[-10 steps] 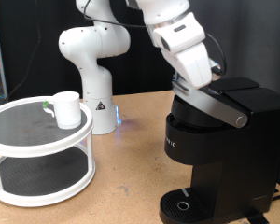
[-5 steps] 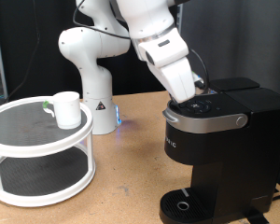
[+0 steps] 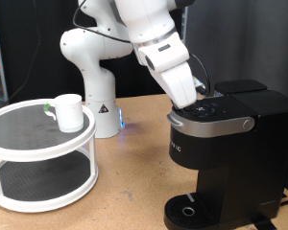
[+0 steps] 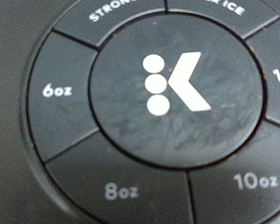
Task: Make a cup of coffee with the keurig machine
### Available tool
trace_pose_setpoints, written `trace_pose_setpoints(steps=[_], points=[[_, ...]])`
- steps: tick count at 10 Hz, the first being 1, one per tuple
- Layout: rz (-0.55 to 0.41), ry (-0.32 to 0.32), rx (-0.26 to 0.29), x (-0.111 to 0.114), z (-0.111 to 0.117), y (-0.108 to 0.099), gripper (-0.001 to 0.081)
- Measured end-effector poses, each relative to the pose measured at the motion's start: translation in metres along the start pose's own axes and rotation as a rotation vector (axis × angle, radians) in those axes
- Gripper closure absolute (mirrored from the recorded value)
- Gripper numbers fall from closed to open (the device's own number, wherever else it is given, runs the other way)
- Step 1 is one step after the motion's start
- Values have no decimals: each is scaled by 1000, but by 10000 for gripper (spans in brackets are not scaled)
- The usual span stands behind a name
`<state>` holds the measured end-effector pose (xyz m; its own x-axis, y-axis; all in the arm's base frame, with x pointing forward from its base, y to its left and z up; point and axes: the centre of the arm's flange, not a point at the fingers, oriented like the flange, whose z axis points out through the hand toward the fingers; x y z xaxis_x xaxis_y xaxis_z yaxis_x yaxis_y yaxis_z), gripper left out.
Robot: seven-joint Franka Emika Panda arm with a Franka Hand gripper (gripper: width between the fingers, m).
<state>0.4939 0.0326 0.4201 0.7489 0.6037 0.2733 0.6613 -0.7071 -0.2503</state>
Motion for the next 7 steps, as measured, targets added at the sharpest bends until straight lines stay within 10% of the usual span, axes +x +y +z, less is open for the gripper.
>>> trace_pose_setpoints(steps=[7], points=[[46, 174, 66, 9, -43, -1, 804]])
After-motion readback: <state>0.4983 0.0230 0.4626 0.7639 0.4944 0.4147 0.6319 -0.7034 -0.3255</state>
